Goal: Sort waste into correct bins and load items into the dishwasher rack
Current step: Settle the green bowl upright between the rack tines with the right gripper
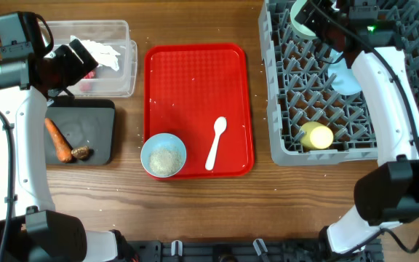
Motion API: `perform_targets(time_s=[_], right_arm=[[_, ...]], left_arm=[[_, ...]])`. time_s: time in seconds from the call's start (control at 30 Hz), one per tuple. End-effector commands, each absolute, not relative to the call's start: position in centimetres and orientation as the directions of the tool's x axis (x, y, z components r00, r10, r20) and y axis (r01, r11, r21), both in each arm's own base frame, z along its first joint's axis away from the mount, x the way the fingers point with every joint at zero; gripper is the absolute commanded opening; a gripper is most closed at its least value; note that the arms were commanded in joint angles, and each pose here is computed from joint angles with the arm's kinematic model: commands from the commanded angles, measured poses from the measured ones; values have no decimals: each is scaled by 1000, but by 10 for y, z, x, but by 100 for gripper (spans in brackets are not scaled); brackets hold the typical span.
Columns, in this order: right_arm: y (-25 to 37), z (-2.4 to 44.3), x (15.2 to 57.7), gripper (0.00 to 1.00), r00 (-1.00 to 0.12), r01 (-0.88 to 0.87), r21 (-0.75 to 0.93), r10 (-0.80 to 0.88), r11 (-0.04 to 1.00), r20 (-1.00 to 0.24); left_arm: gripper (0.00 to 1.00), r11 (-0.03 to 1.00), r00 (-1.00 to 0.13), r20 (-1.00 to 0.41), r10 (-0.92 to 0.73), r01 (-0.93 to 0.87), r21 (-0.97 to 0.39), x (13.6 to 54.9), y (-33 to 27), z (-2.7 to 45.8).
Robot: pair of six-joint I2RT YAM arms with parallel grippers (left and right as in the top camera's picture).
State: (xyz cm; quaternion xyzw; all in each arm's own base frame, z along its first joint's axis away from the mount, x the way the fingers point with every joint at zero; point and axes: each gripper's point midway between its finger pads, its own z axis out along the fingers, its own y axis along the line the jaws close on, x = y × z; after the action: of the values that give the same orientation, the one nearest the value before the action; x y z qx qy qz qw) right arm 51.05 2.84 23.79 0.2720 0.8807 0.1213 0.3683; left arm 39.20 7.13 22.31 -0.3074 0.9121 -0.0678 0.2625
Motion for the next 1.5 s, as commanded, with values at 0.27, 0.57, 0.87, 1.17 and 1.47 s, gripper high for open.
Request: perform_targets(time_s=[0.27,0.57,0.87,1.17,1.47], right_arm=[[7,143,532,81,-555,593,334,672,733,-490],[-10,138,549,70,-517,592,341,668,730,-535],[-14,115,551,33,-545,599,290,645,747,-536],[-27,113,555,4,-550,591,242,605,769,-577],[-25,141,555,4,-618,467,167,456,868,-640]], left_arm=[[100,794,-679,-413,-607,-542,-277,387,72,218],[100,792,-685,-398,-610,-548,-271,383,71,216],[100,792,-686,-395,-610,-548,-269,383,71,215],[100,792,-686,-396,-610,-548,-270,383,71,215],[100,792,-687,-395,-610,-549,-269,383,71,215]])
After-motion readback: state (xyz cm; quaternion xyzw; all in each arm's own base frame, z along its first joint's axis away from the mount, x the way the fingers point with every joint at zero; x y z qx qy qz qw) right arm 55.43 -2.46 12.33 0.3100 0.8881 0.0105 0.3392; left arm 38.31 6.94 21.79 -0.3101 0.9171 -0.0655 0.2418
